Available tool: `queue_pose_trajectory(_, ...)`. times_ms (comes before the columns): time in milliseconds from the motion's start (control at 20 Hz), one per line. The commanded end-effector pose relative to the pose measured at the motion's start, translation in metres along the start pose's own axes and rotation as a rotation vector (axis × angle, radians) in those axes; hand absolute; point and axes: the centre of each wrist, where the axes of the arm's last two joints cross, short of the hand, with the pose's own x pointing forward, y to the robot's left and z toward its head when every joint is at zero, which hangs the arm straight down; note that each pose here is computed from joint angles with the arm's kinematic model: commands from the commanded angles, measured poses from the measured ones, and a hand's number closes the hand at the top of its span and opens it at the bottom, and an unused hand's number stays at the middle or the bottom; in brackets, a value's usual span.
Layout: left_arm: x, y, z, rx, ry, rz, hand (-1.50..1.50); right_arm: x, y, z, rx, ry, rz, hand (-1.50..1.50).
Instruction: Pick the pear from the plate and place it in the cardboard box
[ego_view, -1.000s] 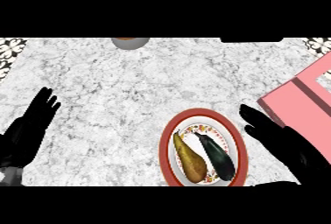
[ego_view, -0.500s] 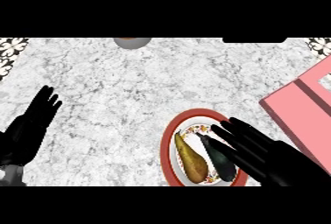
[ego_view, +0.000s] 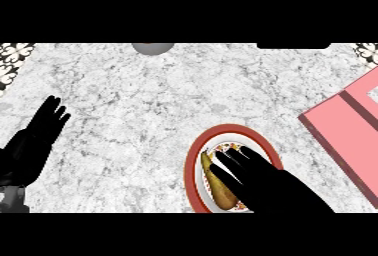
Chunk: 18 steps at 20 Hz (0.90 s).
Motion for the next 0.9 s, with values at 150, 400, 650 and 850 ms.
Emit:
queue_pose_trajectory(150, -0.015, 0.009, 0.006, 0.023, -0.007, -0.02, 0.0, 0.02, 0.007, -0.009, 0.081, 0.07, 0.027, -1.5)
queue_pose_trajectory(400, -0.01, -0.032, 0.014, -0.001, -0.022, 0.001, 0.0, 0.0, -0.002, -0.03, 0.09, 0.095, 0.036, -1.5)
queue_pose_trajectory(650, 0.007, 0.002, -0.011, 0.014, 0.002, 0.008, 0.0, -0.003, 0.019, -0.031, 0.085, 0.04, 0.029, -1.5)
queue_pose_trajectory(850, 0.004, 0.0, -0.001, 0.001, -0.002, -0.016, 0.0, 0.011, 0.016, -0.033, 0.076, 0.013, 0.023, -1.5)
